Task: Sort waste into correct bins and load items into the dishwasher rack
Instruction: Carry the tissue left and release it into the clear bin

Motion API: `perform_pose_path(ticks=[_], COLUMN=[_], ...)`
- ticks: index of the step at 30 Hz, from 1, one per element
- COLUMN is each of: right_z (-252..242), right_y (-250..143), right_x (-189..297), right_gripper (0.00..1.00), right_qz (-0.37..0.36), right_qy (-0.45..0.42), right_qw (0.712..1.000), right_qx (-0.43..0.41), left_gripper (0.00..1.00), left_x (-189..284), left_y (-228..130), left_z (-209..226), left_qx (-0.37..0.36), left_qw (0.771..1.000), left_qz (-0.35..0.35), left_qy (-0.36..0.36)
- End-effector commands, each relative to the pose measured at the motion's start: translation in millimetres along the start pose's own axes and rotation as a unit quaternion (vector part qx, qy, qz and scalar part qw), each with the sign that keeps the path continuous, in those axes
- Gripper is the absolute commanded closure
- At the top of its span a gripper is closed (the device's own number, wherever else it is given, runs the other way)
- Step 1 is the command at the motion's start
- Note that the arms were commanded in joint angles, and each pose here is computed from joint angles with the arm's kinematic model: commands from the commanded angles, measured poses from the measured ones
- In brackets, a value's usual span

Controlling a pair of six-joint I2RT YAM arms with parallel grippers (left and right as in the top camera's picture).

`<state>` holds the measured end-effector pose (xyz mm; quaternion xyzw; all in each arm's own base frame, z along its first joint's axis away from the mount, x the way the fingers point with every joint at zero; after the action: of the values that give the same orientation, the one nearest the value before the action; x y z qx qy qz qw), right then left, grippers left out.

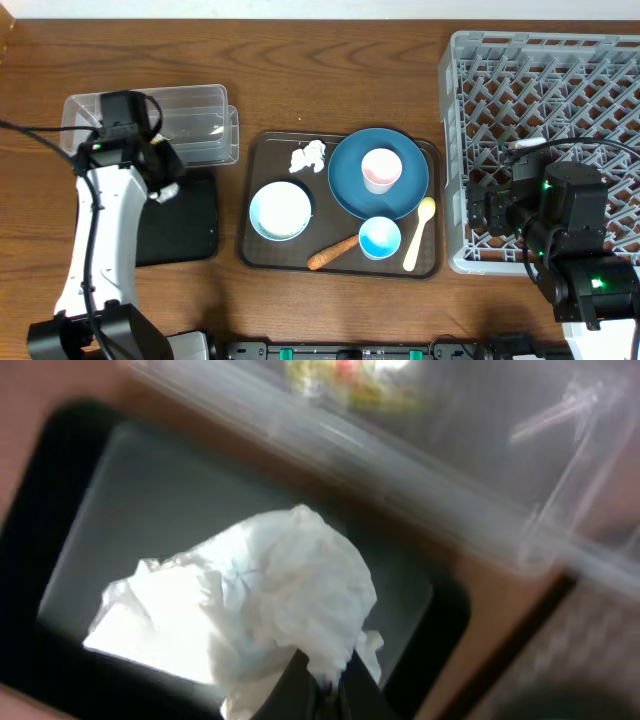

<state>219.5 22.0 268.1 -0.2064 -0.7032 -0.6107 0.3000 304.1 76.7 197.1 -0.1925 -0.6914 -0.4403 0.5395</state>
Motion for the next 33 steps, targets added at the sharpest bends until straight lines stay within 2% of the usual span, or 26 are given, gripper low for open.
perform_pose_path(ticks=[1,4,10,16,18,20,24,28,33], right_z=[2,2,2,2,2,2,2,2,2], right_y=[6,5,5,5,5,5,5,5,5], right_x=[4,4,4,4,4,4,4,4,4], right_gripper=[0.01,0.01,0.01,0.01,0.01,0.01,0.01,0.01,0.01], right_qz=[-0.010,-0.008,-0.007,-0.006,-0.006,-0.006,-0.006,-0.006,-0.006], right_qy=[0.003,0.003,0.003,0.003,0.004,0.003,0.003,0.004,0.003], right_qw=[1.000,1.000,1.000,1.000,1.000,1.000,1.000,1.000,1.000], right_qx=[-0.001,-0.001,-0.001,-0.001,-0.001,-0.001,-0.001,-0.001,-0.001], left_gripper=[0.94,0.94,0.93,0.93,0.84,0.66,0.60,0.60,0.60], left_x=[4,8,10,-28,-40,-44,-34,-8,19], left_y=[14,31,58,61,59,58,65,67,41], left_z=[-9,-21,-32,-39,-39,-40,-44,-59,-105], left_qx=[0.003,0.005,0.012,0.010,0.009,0.008,-0.004,-0.025,-0.084], left_qw=[0.999,0.993,0.982,0.986,0.989,0.989,0.984,0.972,0.953], left_qz=[-0.035,-0.079,-0.152,-0.128,-0.114,-0.110,-0.133,-0.153,-0.135], left_qy=[-0.037,-0.083,-0.112,-0.102,-0.097,-0.095,-0.116,-0.175,-0.259])
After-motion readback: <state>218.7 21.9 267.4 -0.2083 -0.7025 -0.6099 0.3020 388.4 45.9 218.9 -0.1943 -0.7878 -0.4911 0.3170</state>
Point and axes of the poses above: each gripper's point midway between its finger pads, its own x axis back along the fingers, its own z axis along the line the jaws close on, y = z × x, the point moved 7 cm from there along x, back along the fingers, and after that the axes turned 2 degrees about x, right-handed, at the moved point
